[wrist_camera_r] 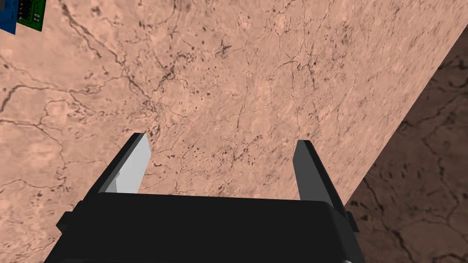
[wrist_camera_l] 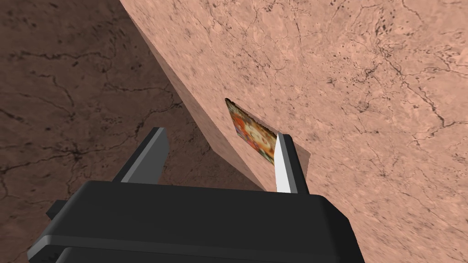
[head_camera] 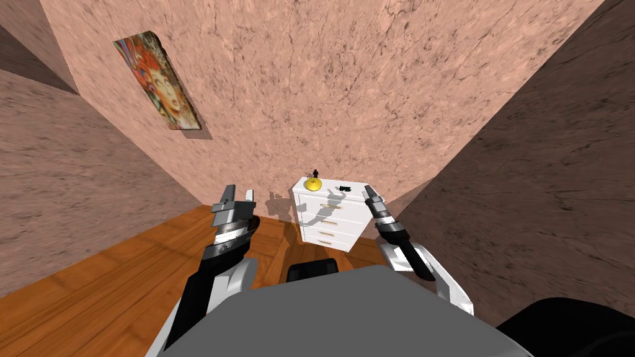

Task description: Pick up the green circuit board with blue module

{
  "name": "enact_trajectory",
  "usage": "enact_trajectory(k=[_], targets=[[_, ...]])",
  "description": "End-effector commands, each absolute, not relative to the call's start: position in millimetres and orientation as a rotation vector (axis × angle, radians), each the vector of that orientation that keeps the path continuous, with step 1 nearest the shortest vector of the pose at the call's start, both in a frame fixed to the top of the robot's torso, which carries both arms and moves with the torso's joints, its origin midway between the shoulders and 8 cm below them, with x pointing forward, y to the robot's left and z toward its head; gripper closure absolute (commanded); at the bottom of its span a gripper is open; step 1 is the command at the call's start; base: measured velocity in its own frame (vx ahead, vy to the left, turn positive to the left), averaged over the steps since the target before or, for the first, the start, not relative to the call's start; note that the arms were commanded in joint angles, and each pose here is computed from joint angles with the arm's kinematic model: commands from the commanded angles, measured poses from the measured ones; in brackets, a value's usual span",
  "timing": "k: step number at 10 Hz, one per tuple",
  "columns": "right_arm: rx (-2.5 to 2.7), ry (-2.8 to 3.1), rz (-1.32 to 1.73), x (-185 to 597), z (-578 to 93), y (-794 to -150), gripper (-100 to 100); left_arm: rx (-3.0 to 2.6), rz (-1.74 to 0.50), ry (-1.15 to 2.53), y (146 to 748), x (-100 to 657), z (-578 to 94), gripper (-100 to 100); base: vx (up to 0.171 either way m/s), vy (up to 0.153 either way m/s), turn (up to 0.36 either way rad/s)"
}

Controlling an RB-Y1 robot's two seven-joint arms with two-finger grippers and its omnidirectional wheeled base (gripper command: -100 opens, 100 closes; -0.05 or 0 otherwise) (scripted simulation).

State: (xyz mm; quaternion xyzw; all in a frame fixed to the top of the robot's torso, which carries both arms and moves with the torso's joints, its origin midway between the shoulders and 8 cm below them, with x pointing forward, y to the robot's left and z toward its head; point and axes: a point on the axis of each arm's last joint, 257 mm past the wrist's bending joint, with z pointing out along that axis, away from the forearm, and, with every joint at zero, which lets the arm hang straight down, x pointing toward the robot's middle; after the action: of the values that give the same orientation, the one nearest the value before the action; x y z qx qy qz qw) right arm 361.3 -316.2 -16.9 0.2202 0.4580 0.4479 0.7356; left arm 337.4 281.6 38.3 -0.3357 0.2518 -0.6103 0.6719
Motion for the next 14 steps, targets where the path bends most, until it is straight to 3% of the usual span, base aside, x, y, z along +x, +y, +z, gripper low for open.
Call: enact_trajectory(k=[1, 14], targets=[[0.460, 1.071, 0.910, 364.7, -31.9, -333.1, -100, -0.756, -1.374, 0.567, 281.6, 337.4, 38.3, 0, -0.007, 0.037, 0.028], [0.212, 1.417, 0.453, 369.5, -79.1, -442.8, -100, -0.756, -1.374, 0.567, 281.6, 337.4, 38.3, 0, 0.000, 0.047, 0.017]])
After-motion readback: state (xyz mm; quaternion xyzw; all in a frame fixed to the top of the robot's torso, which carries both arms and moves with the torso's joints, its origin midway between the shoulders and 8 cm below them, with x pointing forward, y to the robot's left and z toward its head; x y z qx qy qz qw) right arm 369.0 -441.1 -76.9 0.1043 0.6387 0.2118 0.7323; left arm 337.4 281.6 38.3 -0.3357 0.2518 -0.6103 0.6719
